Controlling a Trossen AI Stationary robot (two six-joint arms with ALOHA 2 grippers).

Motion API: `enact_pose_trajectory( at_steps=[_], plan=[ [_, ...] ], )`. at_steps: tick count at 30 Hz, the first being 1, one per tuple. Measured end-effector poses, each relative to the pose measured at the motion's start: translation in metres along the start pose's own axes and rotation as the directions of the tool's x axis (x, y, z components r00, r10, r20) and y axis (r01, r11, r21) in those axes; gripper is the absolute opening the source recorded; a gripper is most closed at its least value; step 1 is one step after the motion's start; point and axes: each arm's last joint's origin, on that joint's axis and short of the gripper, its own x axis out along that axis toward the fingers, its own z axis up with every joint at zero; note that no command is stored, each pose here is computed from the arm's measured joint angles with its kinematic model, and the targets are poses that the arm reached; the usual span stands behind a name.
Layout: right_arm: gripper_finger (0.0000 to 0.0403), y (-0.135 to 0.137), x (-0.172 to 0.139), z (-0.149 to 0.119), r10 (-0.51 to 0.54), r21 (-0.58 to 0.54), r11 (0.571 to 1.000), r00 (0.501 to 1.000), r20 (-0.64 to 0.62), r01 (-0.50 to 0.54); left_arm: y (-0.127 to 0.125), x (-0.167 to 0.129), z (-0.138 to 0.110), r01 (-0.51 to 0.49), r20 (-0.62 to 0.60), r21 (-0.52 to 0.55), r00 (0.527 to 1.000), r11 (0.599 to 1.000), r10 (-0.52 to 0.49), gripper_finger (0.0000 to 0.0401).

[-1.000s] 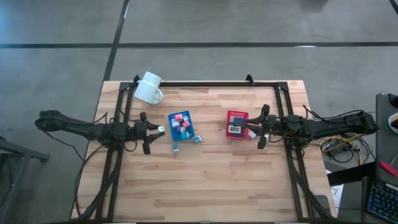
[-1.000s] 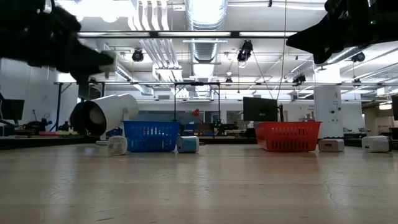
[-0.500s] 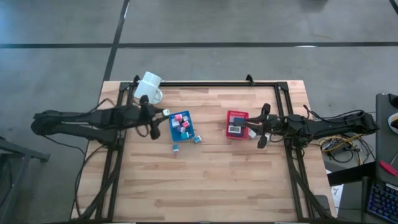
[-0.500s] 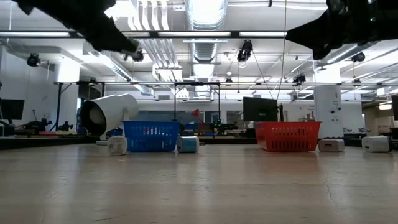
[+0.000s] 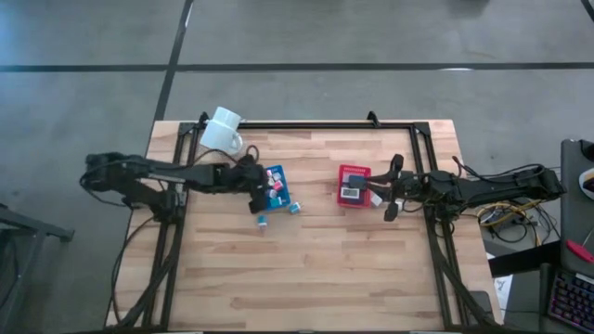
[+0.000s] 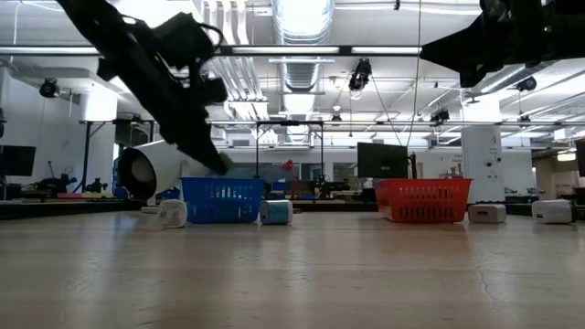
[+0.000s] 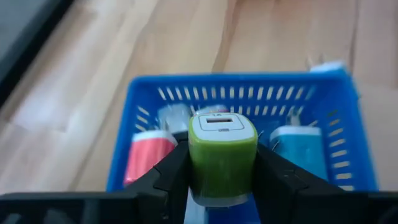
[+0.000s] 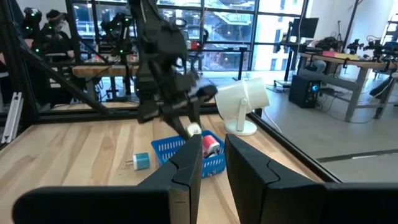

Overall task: Pick & Place Office items
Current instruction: Put the green charger adapter into the blue bin, then put the black and white charger adapter into the blue bin

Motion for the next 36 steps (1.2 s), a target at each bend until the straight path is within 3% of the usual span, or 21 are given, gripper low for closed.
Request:
enact_pose_trajectory(
  at_steps=[8,15,20,23,27,32,36],
  plan=[
    [0.0063,0.000,0.000,-0.002,0.000,-0.002,1.000,1.000,-0.006,0.000,-0.007,0.033,0.001,0.012,-0.101,0.017,0.995,1.000,-0.010,0.0136],
    [0.0063,0.000,0.000,-0.003,0.000,-0.002,1.000,1.000,-0.008,0.000,-0.008,0.038,0.006,0.017,-0.116,-0.018,0.993,1.000,-0.019,0.0140],
    [0.0063,0.000,0.000,-0.003,0.001,-0.002,1.000,1.000,-0.008,-0.001,-0.006,0.028,0.012,0.019,-0.111,-0.009,0.994,1.000,-0.019,0.0251],
    [0.0063,0.000,0.000,-0.003,0.000,-0.003,1.000,1.000,-0.009,0.000,-0.004,0.016,0.020,0.020,-0.109,0.006,0.994,1.000,-0.019,0.0303],
    [0.0063,0.000,0.000,-0.003,0.001,-0.003,1.000,1.000,-0.010,-0.001,0.001,-0.009,0.036,0.029,-0.049,0.015,0.998,0.999,-0.028,0.0329],
    [0.0063,0.000,0.000,-0.003,0.000,-0.003,1.000,1.000,-0.011,0.000,0.009,-0.063,0.054,0.094,0.164,0.064,0.981,0.993,-0.104,0.0318],
    [0.0063,0.000,0.000,-0.004,0.000,-0.007,1.000,1.000,-0.011,0.000,0.018,-0.115,0.059,0.068,0.390,0.126,0.914,0.990,-0.112,0.0276]
  ],
)
